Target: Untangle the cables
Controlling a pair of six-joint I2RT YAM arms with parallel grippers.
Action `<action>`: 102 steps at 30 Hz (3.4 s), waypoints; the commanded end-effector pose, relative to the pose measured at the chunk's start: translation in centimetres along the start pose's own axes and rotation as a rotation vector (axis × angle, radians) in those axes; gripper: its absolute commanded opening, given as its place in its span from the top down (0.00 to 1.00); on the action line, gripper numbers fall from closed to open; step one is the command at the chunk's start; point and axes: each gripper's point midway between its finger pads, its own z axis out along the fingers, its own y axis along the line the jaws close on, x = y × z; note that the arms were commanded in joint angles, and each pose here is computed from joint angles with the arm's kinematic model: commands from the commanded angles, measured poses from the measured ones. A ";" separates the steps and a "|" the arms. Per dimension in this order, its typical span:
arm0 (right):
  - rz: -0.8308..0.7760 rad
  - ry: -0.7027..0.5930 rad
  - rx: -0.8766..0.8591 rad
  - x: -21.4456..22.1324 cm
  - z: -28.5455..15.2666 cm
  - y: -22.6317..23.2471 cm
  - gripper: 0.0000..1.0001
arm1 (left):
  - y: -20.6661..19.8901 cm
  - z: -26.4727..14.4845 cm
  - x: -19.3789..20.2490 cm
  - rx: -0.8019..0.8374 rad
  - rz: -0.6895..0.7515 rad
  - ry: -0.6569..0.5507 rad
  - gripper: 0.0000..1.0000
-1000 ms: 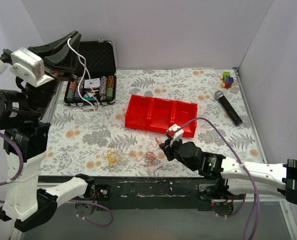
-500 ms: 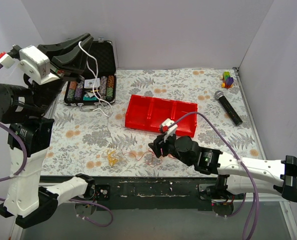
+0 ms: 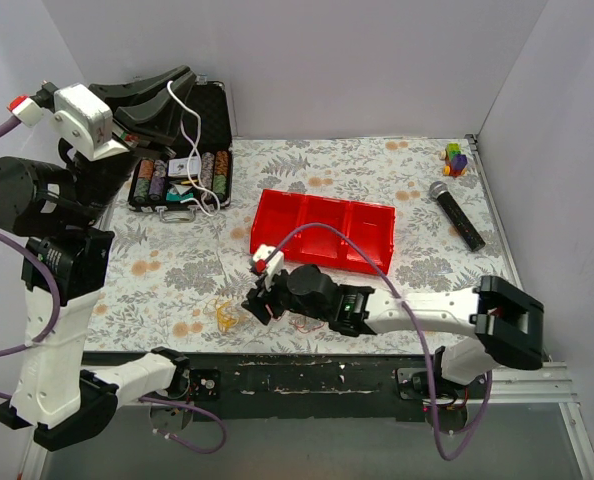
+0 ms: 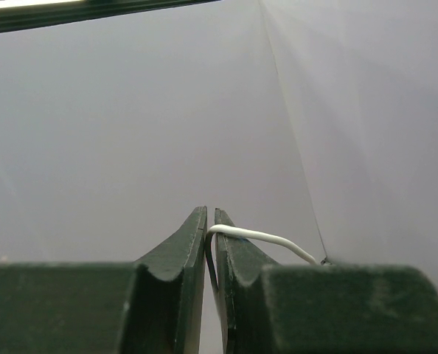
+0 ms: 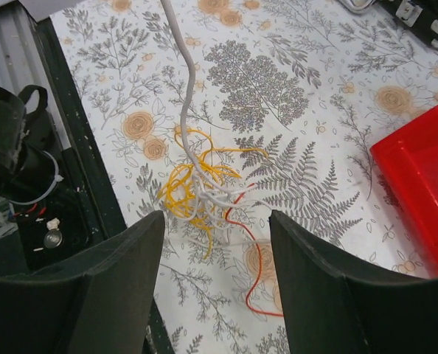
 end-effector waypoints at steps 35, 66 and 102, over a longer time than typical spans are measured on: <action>0.087 0.094 0.250 8.4 1.1 -4.5 0.61 | 5.7 -3.6 -13.4 -0.316 0.435 -0.328 1.00; 0.217 -0.361 0.449 -5.6 -13.1 -9.3 0.42 | 2.3 4.4 15.2 -0.085 0.150 0.113 1.00; 0.256 -0.372 0.557 -3.3 -16.6 -12.3 0.41 | -0.3 5.5 27.0 -0.030 0.068 0.290 1.00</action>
